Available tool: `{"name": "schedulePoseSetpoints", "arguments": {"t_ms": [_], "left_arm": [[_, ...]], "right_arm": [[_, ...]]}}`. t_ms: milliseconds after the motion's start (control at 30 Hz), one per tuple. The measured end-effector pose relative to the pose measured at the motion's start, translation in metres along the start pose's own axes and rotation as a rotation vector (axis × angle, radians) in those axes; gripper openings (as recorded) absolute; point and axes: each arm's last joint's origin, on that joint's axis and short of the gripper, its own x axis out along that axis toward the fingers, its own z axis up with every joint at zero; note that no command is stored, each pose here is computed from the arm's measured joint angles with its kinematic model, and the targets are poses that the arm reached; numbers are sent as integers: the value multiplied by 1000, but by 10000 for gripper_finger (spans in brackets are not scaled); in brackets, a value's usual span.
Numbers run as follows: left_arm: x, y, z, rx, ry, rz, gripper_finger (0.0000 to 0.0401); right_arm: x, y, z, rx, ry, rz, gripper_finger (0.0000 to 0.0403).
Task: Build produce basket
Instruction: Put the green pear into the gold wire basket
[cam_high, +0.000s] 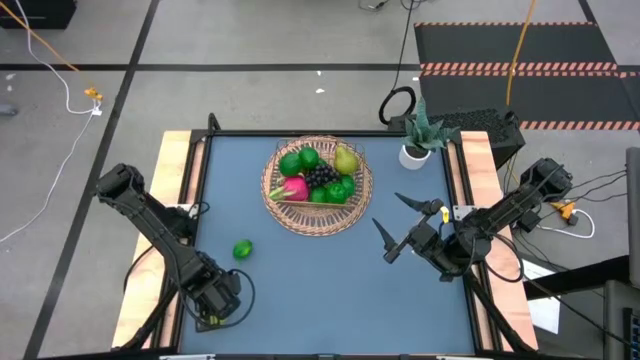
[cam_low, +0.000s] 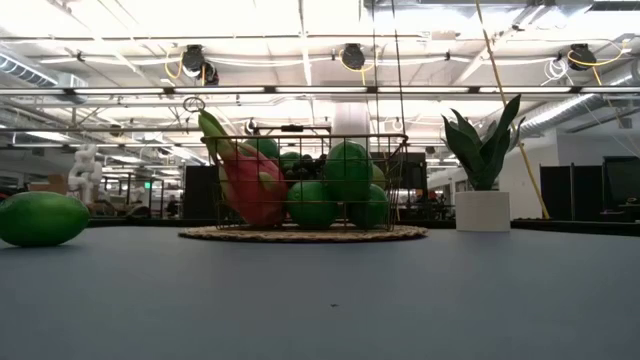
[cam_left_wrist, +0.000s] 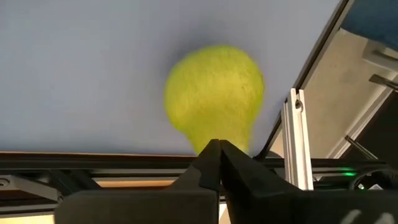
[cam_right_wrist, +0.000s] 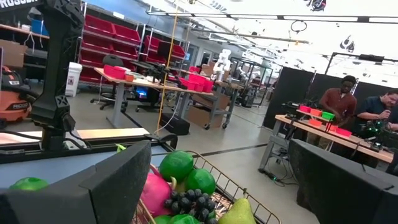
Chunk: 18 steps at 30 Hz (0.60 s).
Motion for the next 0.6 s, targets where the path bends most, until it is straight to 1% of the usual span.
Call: {"name": "schedulePoseSetpoints", "arguments": {"t_ms": [100, 333, 433, 600], "left_arm": [[0, 0, 0, 1, 0, 0, 10], [0, 1, 2, 16, -38, 22, 41], [-1, 2, 3, 30, -77, 46, 68], [-1, 3, 5, 52, -148, 86, 127]], "right_arm": [[0, 0, 0, 0, 0, 0, 375], [0, 0, 0, 0, 0, 0, 375], [0, 0, 0, 0, 0, 0, 375], [0, 0, 0, 0, 0, 0, 375]]}}
